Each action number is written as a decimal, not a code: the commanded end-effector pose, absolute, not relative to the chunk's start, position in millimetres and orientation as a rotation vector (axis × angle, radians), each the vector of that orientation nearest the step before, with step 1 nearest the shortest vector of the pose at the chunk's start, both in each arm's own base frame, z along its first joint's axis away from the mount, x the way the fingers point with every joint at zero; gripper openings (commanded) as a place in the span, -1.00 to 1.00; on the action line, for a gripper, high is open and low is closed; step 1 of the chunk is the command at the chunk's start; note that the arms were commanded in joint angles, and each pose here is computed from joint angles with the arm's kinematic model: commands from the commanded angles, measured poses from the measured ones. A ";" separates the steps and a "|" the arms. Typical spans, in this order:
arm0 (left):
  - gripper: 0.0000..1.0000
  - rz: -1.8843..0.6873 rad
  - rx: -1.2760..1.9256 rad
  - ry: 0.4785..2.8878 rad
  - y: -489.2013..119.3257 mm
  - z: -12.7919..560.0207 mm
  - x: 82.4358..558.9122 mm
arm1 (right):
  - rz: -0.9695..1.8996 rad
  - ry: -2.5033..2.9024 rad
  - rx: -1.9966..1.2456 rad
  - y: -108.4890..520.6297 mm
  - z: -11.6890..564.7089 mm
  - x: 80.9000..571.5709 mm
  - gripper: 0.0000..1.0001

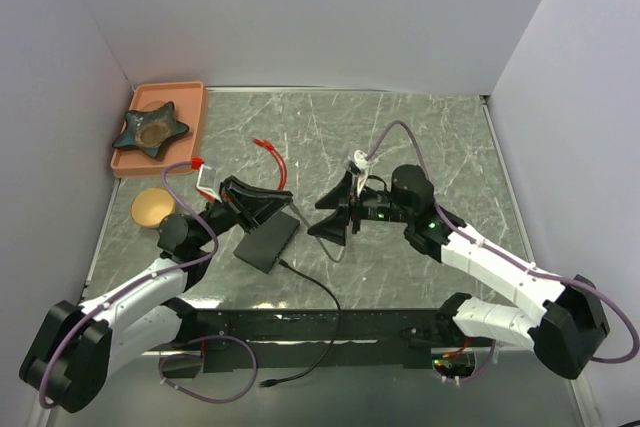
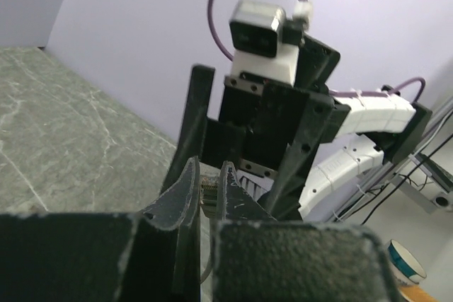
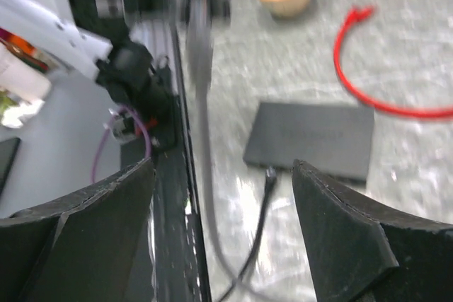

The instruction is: Insert the plug into the switch port

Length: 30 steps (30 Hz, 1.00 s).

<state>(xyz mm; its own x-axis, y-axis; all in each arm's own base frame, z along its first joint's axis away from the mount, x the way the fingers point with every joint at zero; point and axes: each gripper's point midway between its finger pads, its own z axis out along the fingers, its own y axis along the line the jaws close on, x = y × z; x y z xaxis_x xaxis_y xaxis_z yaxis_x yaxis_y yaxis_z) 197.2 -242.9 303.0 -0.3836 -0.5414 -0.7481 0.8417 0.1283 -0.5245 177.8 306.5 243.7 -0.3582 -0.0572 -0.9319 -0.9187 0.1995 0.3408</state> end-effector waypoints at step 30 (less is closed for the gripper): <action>-0.98 -1.516 0.321 1.197 -246.6 312.9 196.1 | 1.518 1.470 -0.914 343.3 303.3 176.3 -0.34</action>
<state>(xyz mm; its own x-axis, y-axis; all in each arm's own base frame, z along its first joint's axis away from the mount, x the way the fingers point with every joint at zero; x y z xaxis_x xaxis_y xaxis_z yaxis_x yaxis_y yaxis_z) 196.0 -247.9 294.3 -0.3934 -0.5460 -0.7397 0.8251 0.1452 -0.5460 181.4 339.6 275.1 -0.4640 0.0205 -0.8856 -0.8833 0.0653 0.4643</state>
